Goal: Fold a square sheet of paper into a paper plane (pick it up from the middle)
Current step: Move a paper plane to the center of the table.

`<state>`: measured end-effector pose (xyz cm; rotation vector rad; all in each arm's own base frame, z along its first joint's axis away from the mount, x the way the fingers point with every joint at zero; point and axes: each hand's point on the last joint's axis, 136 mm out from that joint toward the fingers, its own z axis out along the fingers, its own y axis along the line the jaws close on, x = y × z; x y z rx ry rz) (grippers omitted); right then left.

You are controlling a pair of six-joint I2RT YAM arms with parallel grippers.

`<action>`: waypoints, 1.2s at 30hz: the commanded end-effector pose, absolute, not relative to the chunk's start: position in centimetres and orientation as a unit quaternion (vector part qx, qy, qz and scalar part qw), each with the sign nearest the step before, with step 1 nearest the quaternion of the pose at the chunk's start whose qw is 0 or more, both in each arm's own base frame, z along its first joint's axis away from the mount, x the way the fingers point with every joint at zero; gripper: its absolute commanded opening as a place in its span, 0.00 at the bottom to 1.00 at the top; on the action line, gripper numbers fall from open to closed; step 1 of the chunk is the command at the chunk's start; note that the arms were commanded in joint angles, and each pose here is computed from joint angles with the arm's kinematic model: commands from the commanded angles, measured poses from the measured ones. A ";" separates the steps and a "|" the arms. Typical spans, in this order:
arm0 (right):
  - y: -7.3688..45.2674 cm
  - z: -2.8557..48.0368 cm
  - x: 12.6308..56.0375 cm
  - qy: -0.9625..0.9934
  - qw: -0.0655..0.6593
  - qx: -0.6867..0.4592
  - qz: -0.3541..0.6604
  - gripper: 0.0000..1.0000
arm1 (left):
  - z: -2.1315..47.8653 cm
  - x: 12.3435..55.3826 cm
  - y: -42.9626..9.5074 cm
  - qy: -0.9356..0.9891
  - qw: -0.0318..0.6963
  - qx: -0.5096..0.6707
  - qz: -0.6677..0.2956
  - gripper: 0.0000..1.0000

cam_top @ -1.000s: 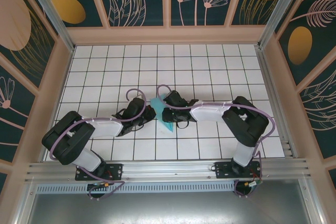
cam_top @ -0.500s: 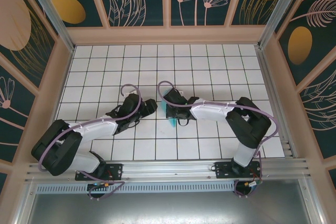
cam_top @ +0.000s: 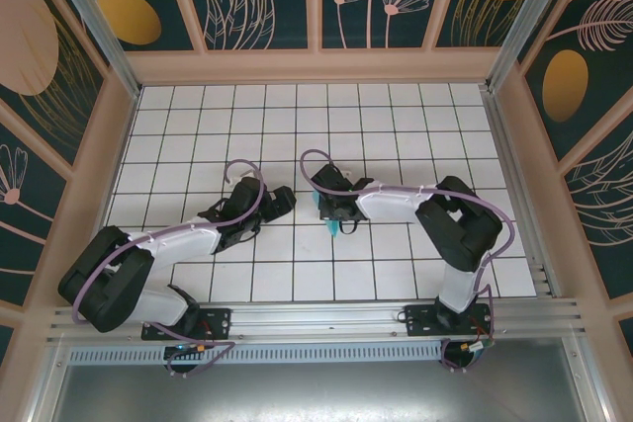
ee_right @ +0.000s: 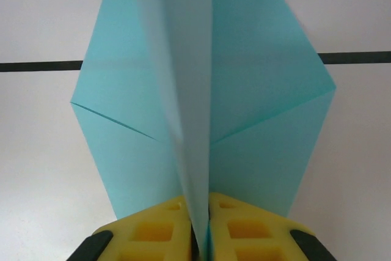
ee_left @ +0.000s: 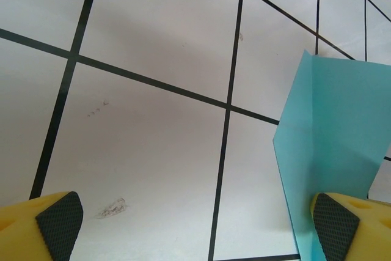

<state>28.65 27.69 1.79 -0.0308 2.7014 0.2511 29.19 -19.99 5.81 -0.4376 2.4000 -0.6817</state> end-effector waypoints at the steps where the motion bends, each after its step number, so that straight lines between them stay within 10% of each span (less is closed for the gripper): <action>1: 27.2 1.0 28.5 0.977 0.199 -0.001 0.077 0.14 | 5.4 29.1 -19.1 0.907 0.301 -0.172 -0.242 0.98; 24: 26.6 4.0 40.7 0.960 0.268 -0.005 0.082 0.10 | 7.1 29.9 -17.0 0.901 0.324 -0.187 -0.218 0.99; 36: 26.5 5.8 42.1 0.957 0.275 0.006 0.093 0.33 | 9.6 31.5 -15.6 0.895 0.357 -0.186 -0.195 0.99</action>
